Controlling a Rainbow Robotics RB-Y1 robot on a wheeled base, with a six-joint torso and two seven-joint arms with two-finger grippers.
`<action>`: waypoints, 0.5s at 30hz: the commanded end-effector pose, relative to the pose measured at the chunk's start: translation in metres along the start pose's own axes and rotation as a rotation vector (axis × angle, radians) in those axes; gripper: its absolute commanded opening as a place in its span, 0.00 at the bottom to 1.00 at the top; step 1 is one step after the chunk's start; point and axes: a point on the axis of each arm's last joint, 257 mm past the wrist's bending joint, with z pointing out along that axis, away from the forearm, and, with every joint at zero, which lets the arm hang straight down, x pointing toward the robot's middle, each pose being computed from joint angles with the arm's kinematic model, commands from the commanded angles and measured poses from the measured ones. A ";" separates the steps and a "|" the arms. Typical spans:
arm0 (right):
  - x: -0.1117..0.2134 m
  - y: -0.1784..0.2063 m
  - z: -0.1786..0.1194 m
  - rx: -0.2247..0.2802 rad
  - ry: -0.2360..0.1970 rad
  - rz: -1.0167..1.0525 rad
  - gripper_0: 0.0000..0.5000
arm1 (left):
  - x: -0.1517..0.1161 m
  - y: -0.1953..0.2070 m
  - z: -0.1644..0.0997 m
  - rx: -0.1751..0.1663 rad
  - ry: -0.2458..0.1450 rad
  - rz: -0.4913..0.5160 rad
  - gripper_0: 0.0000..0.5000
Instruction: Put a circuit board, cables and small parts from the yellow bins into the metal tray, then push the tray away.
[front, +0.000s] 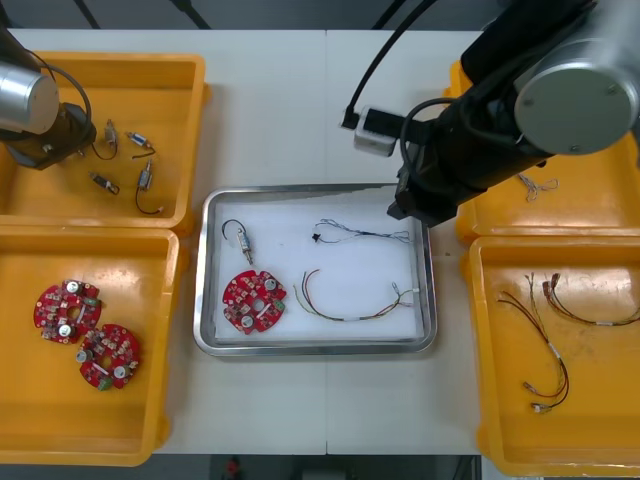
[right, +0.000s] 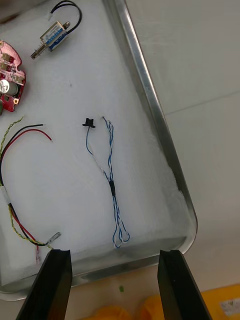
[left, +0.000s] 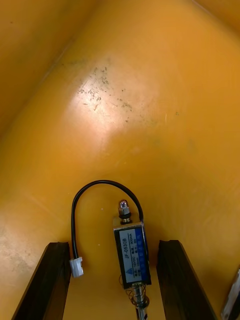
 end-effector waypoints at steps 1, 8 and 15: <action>0.012 -0.026 -0.043 0.050 -0.009 0.125 1.00 | -0.008 -0.026 -0.011 0.043 -0.006 0.016 1.00; 0.045 -0.045 -0.075 0.089 -0.011 0.354 1.00 | -0.007 -0.025 -0.010 0.047 0.001 0.017 0.41; 0.092 -0.056 -0.099 0.132 0.017 0.588 1.00 | -0.010 -0.020 -0.008 0.032 -0.012 0.043 0.00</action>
